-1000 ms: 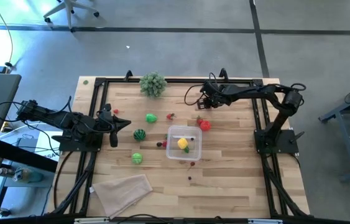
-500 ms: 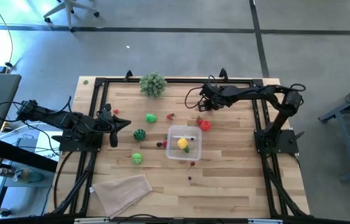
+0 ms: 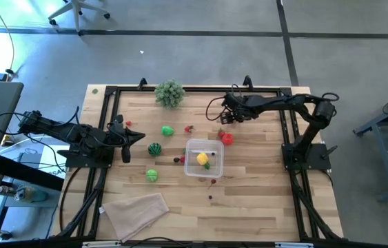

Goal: Pick and placing Produce into tupperware
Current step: Put the pink peach into the transparent bin

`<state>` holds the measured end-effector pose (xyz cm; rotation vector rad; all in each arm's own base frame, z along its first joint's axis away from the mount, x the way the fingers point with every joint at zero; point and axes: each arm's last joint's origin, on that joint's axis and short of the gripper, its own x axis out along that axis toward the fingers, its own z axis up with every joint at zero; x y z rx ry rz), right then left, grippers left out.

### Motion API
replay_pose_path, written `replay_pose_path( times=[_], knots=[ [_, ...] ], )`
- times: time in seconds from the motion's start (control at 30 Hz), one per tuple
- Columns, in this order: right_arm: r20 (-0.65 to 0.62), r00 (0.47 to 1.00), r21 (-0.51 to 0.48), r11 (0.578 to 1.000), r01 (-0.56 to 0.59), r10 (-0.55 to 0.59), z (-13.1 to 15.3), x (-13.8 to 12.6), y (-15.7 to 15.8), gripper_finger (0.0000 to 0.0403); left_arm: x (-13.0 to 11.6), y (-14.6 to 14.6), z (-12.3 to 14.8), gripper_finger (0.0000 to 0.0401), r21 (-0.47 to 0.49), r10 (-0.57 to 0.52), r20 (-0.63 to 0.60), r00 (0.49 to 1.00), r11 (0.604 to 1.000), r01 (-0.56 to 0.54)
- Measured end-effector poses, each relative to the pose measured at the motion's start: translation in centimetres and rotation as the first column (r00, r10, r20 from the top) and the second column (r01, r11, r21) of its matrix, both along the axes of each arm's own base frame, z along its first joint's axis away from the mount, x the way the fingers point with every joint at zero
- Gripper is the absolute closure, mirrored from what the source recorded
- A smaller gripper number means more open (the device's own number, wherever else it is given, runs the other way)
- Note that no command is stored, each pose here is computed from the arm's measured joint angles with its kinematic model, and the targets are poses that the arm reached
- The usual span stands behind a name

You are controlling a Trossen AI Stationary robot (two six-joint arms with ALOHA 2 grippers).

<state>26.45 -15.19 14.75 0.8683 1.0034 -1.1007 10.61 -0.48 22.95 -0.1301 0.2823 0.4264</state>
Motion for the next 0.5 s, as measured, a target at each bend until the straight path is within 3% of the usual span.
replay_pose_path(
  times=[0.5],
  knots=[
    [-0.043, 0.999, -0.013, 1.000, -0.008, 0.007, -0.7, 0.6, 1.1, 0.0138, 0.0, 0.0, 0.0, 0.0400, 0.000, 0.000, -0.001, 1.000, 1.000, 0.000]
  ],
)
